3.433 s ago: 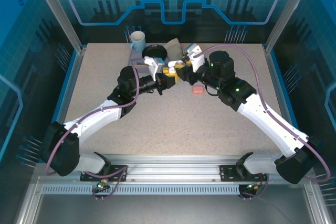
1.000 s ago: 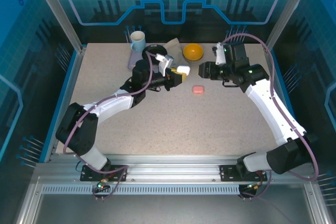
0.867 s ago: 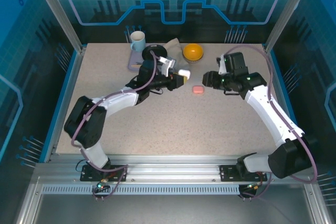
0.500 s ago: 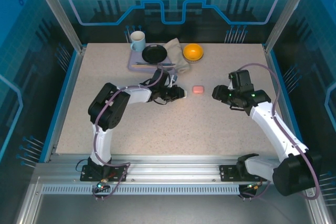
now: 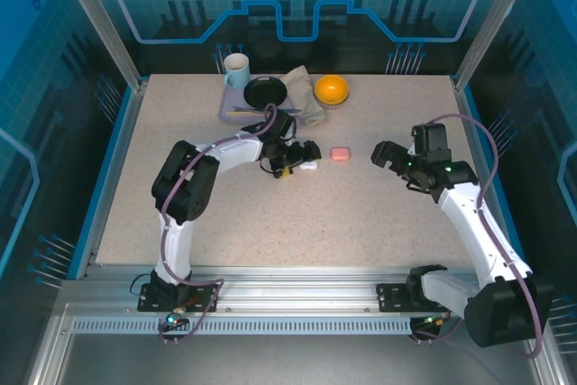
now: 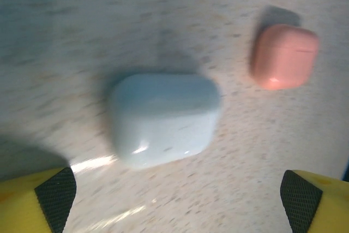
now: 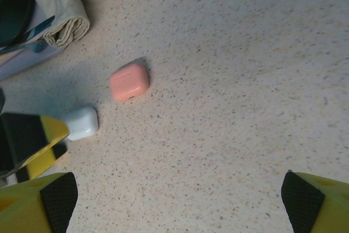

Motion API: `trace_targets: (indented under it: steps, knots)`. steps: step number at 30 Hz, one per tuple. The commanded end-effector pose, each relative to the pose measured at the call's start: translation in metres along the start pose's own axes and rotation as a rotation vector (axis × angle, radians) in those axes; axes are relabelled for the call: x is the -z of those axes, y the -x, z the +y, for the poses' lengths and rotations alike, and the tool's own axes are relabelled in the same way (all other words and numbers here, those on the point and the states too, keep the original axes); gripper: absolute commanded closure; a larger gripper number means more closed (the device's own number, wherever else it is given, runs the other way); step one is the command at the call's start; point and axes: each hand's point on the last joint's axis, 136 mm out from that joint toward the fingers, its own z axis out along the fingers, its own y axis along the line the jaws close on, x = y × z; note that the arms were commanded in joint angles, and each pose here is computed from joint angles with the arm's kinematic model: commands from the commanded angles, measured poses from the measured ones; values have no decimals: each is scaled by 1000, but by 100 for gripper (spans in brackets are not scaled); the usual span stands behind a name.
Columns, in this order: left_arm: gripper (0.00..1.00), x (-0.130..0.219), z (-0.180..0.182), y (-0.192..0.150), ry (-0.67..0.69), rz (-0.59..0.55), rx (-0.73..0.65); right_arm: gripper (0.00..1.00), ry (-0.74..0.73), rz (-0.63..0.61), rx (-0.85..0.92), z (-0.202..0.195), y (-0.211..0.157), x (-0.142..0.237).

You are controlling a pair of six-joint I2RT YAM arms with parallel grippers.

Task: Insert the wireless bluetooth earbuds into the charging case

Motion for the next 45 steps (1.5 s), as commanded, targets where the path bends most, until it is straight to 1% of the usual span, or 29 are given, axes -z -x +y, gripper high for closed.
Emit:
trace_targets:
  steps: [1, 3, 5, 7, 8, 11, 13, 14, 16, 18, 20, 21, 22, 23, 25, 26, 27, 28, 29, 30, 31, 32, 33, 34, 35, 45]
  knots:
    - [1, 64, 35, -5, 179, -41, 18, 0, -35, -60, 10, -7, 23, 20]
    - [1, 105, 39, 3, 200, -133, -19, 0, -77, -87, 30, -13, 34, 24]
    - [1, 143, 42, 12, 222, -245, -81, 0, -151, -143, 53, -24, 46, 24]
    - [1, 181, 42, 25, 266, -405, -197, 0, -237, -230, 78, -39, 57, 20]
    - [1, 200, 39, 31, 274, -497, -280, 0, -261, -314, 119, -42, 64, 18]
    - [1, 238, 36, 40, 301, -749, -515, 0, -283, -541, 285, -44, 67, 4]
    - [1, 252, 46, 42, 359, -870, -619, 0, -288, -562, 338, -47, 62, -9]
    - [1, 256, 55, 43, 389, -905, -652, 0, -293, -551, 362, -51, 58, -20]
    - [1, 254, 79, 47, 434, -935, -655, 0, -274, -575, 418, -49, 52, -38]
    - [1, 244, 103, 49, 458, -945, -650, 0, -267, -571, 456, -52, 43, -57]
    - [1, 236, 117, 49, 461, -974, -667, 0, -253, -567, 504, -52, 34, -73]
    - [1, 233, 127, 49, 465, -1004, -654, 0, -244, -574, 524, -48, 35, -75]
    - [1, 234, 132, 51, 444, -1050, -637, 0, -202, -581, 545, -42, 35, -76]
    - [1, 230, 139, 49, 399, -1077, -624, 0, -163, -629, 551, -36, 38, -75]
    - [1, 225, 157, 54, 417, -1070, -598, 0, -97, -653, 565, -31, 35, -81]
    - [1, 219, 165, 57, 395, -1052, -586, 0, -55, -663, 578, -28, 31, -87]
    - [1, 212, 171, 58, 351, -1029, -573, 0, -34, -652, 592, -28, 26, -99]
    - [1, 210, 176, 60, 334, -1035, -559, 0, -31, -654, 612, -26, 27, -106]
    - [1, 203, 184, 60, 321, -1030, -547, 0, -22, -547, 631, -25, 21, -119]
    - [1, 197, 188, 62, 304, -1031, -547, 0, 15, -496, 639, -18, 26, -123]
    - [1, 189, 192, 64, 299, -1009, -546, 0, 40, -496, 629, -19, 29, -125]
    - [1, 184, 192, 69, 301, -988, -554, 0, 57, -463, 609, -23, 27, -125]
    - [1, 182, 197, 70, 297, -939, -514, 0, 57, -490, 615, -20, 29, -124]
    - [1, 188, 200, 74, 263, -959, -494, 0, 37, -475, 620, -21, 27, -125]
    - [1, 188, 200, 74, 268, -958, -495, 0, 36, -490, 625, -19, 28, -125]
    - [1, 187, 201, 75, 272, -954, -490, 0, 54, -470, 624, -18, 29, -126]
